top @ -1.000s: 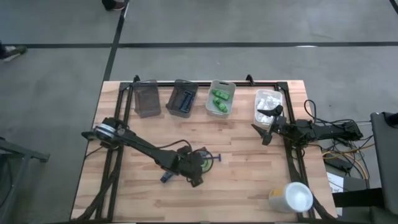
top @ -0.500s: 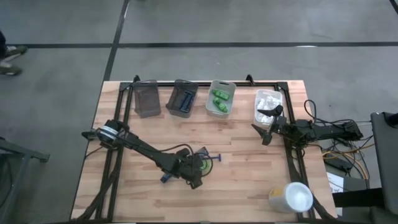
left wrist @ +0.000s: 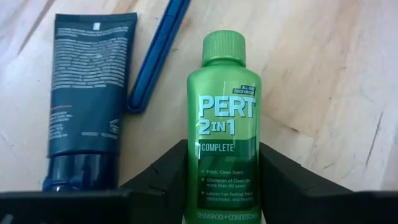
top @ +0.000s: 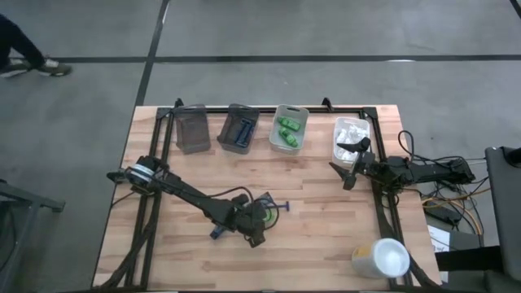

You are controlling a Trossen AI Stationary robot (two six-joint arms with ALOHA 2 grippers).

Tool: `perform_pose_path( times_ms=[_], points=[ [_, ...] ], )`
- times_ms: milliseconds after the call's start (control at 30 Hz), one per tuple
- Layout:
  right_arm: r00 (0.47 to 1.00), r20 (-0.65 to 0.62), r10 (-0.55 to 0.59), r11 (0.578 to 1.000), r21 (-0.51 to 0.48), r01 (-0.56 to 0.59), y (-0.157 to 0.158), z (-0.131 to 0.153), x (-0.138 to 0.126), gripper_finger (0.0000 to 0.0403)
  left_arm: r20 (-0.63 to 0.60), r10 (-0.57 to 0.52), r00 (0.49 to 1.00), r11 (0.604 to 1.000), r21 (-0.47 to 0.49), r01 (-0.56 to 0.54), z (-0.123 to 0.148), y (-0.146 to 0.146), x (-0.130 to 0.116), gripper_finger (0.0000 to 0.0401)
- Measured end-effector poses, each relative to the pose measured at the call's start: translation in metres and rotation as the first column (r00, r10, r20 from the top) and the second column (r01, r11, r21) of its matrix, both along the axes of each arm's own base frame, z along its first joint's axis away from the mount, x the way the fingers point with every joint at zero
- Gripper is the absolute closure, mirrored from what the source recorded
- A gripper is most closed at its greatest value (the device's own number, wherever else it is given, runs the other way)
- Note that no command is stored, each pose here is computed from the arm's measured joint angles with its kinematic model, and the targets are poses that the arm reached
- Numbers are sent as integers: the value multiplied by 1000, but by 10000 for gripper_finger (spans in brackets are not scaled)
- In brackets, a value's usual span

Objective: Pick & Place Travel size toiletries
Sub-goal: Put the green shampoo into the gray bin

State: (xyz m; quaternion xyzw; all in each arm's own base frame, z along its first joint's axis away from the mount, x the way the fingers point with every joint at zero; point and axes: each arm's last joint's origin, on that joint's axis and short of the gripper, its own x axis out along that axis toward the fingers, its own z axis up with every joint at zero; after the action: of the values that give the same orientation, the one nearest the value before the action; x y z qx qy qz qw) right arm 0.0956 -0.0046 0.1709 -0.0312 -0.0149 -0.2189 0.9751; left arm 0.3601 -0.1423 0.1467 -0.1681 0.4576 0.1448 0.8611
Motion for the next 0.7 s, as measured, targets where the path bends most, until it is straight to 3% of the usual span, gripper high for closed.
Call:
perform_pose_path(
  times_ms=[700],
  points=[
    [1000,0,-1,1000,0,1,0,0,0,39,123,18,992,1000,-7,-18,44,17,18,235]
  ],
)
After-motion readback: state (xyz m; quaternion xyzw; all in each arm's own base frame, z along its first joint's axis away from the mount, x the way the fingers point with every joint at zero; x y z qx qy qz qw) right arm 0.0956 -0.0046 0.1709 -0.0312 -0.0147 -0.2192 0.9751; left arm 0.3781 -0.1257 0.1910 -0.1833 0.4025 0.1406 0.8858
